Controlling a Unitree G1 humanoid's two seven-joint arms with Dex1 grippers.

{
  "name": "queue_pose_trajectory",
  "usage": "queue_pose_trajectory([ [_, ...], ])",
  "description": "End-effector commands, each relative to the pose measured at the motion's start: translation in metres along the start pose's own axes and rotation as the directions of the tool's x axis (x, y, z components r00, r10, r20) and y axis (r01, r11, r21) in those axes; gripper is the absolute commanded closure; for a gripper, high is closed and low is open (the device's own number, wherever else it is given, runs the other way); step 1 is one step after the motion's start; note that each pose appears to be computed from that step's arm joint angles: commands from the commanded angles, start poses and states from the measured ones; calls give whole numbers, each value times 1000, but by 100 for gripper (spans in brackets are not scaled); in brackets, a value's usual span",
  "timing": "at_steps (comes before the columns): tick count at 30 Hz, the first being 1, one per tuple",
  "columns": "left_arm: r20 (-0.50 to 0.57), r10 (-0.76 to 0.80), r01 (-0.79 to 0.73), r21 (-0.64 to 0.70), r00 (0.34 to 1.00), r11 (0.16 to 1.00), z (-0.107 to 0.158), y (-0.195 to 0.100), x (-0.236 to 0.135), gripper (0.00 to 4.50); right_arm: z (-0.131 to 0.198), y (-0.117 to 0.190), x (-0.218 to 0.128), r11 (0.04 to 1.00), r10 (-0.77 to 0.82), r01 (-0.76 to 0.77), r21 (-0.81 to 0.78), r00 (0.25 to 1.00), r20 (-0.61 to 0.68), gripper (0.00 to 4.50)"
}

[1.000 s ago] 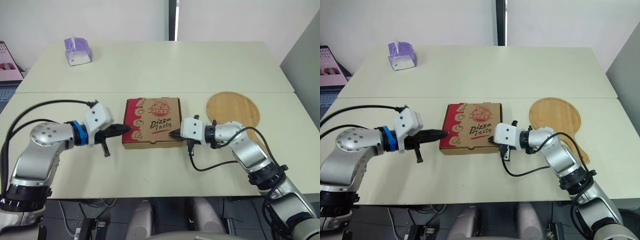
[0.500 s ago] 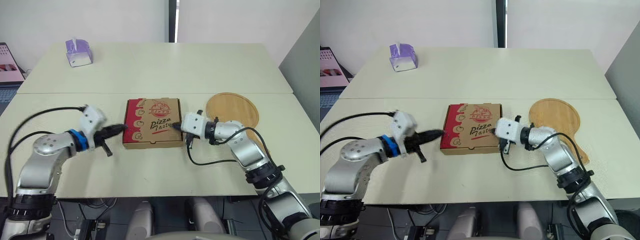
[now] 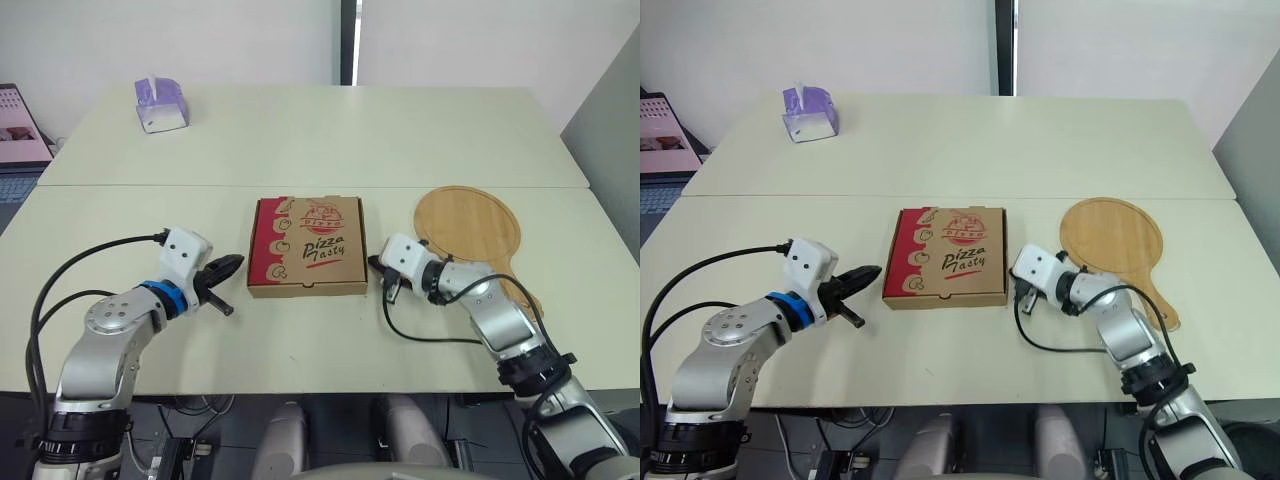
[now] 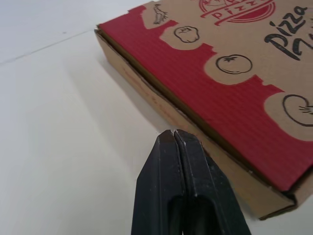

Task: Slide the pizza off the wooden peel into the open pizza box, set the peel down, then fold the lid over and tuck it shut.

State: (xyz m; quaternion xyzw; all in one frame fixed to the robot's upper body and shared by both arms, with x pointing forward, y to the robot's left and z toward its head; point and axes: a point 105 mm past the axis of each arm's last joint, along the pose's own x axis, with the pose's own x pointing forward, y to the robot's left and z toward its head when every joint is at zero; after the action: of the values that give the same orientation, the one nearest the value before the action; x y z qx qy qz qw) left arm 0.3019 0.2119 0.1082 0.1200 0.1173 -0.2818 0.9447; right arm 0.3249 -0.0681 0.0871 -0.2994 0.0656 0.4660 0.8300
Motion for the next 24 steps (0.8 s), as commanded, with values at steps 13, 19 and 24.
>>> queue_pose_trajectory([
  [13,11,-138,138,25,990,990,10,-26,4,450,21,13,-23,996,79,-78,-35,996,40,444],
  [19,16,-103,102,44,995,994,12,-17,-5,450,20,0,-27,998,22,-19,-58,999,36,444],
  [24,-37,-13,15,56,999,998,6,4,-37,450,15,-21,-54,998,-23,26,-52,999,49,444],
])
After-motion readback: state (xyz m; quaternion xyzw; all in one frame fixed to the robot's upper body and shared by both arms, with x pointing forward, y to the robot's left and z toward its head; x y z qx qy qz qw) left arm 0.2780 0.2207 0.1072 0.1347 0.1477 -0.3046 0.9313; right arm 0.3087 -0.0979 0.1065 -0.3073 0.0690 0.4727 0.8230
